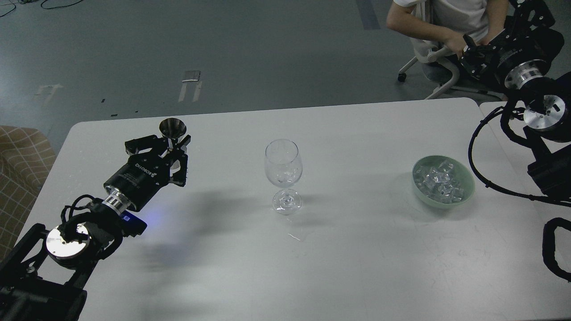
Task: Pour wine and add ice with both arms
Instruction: 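Carry the jigger with the left gripper over the wine glass, then tilt the jigger with the left gripper to pour into the glass, then move the jigger with the left gripper back toward its spot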
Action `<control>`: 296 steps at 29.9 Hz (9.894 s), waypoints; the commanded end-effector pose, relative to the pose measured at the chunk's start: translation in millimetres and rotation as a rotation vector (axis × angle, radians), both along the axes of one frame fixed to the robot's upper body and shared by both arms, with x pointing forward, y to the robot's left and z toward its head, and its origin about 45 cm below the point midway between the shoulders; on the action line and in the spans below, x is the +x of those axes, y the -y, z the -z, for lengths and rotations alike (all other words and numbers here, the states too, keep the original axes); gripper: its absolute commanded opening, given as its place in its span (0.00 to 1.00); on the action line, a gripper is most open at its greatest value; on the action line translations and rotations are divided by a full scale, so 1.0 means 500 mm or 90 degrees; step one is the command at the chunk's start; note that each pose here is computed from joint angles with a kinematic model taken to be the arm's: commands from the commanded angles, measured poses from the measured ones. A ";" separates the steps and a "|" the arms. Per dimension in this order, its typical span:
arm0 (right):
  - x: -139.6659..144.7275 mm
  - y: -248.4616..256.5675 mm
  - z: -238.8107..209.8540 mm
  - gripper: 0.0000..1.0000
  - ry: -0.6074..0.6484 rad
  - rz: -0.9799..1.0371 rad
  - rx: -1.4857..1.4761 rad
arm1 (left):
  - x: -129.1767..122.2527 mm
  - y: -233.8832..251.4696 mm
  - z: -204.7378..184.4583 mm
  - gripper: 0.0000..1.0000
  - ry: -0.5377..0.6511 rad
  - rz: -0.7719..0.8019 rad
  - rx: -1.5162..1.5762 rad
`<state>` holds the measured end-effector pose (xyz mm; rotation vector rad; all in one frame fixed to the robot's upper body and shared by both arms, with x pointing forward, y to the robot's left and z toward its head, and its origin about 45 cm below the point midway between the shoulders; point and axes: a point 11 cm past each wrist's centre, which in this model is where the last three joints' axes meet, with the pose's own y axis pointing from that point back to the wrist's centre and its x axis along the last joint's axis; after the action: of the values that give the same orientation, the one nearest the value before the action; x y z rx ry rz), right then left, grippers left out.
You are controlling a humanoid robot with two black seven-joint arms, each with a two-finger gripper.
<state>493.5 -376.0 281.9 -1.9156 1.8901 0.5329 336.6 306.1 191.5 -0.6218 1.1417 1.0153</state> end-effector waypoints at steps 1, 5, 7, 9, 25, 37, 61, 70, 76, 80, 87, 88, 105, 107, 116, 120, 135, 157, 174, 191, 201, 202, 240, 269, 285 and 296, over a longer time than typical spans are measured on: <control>-0.002 0.006 0.004 1.00 -0.005 0.004 -0.003 | -0.001 0.023 -0.023 0.00 0.022 0.017 -0.010; -0.011 0.020 0.014 1.00 -0.011 0.011 -0.006 | -0.008 0.041 -0.042 0.00 0.033 0.038 -0.011; -0.014 0.027 0.018 1.00 -0.014 0.016 -0.007 | -0.012 0.046 -0.050 0.00 0.038 0.051 -0.003; -0.017 0.027 0.023 1.00 -0.017 0.016 -0.007 | -0.014 0.044 -0.058 0.00 0.042 0.059 0.007; -0.025 0.051 0.022 1.00 -0.015 0.026 -0.010 | 0.013 0.124 -0.064 0.00 0.010 0.135 0.036; -0.030 0.056 0.032 1.00 -0.018 0.032 -0.003 | 0.039 0.189 -0.064 0.00 -0.023 0.191 0.050; -0.041 0.079 0.040 1.00 -0.020 0.048 0.003 | 0.056 0.211 -0.066 0.00 -0.034 0.224 0.155; -0.042 0.079 0.043 1.00 -0.020 0.049 0.005 | 0.062 0.219 -0.069 0.00 -0.024 0.238 0.208; -0.045 0.081 0.051 1.00 -0.025 0.048 0.004 | 0.059 0.214 -0.068 0.00 -0.006 0.251 0.264; -0.047 0.082 0.055 1.00 -0.028 0.050 0.004 | 0.057 0.216 -0.075 0.00 0.001 0.256 0.268; -0.048 0.081 0.057 1.00 -0.031 0.047 0.003 | 0.048 0.227 -0.092 0.00 0.039 0.275 0.326; -0.047 0.080 0.056 1.00 -0.030 0.046 0.004 | 0.046 0.230 -0.091 0.00 0.041 0.280 0.332; -0.049 0.083 0.058 1.00 -0.034 0.048 0.002 | 0.062 0.237 -0.119 0.00 0.078 0.295 0.416; -0.049 0.082 0.061 1.00 -0.035 0.047 0.003 | 0.063 0.239 -0.118 0.00 0.083 0.294 0.430; -0.052 0.084 0.065 1.00 -0.037 0.050 0.003 | 0.065 0.235 -0.112 0.00 0.098 0.292 0.485; -0.051 0.083 0.065 1.00 -0.037 0.049 0.003 | 0.069 0.238 -0.119 0.00 0.116 0.291 0.515; -0.052 0.082 0.064 1.00 -0.035 0.047 0.003 | 0.054 0.252 -0.115 0.00 0.174 0.308 0.640; -0.060 0.078 0.085 1.00 -0.042 0.043 0.008 | 0.074 0.251 -0.150 0.00 0.213 0.293 0.686; -0.059 0.079 0.083 1.00 -0.042 0.042 0.008 | 0.058 0.277 -0.186 0.00 0.273 0.298 0.710; -0.059 0.080 0.082 1.00 -0.042 0.042 0.007 | 0.049 0.291 -0.196 0.00 0.344 0.292 0.812; -0.059 0.079 0.083 1.00 -0.042 0.041 0.008 | 0.043 0.297 -0.197 0.00 0.389 0.287 0.888; -0.059 0.079 0.082 1.00 -0.041 0.042 0.008 | 0.042 0.298 -0.195 0.00 0.391 0.289 0.896; -0.057 0.075 0.082 1.00 -0.043 0.039 0.007 | 0.034 0.314 -0.189 0.00 0.427 0.289 0.949; -0.058 0.057 0.105 1.00 -0.063 0.036 0.008 | 0.073 0.205 -0.284 0.00 0.170 0.058 0.414; -0.060 0.052 0.110 1.00 -0.070 0.041 0.009 | 0.061 -0.044 -0.213 0.02 0.118 -0.079 0.142; -0.070 0.070 0.118 1.00 -0.073 0.054 0.004 | 0.012 -0.106 -0.062 0.07 0.024 -0.105 0.083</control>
<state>461.0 -408.7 225.3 -1.8344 2.0222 0.6372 353.5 356.0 238.7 -0.6449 0.9744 1.1972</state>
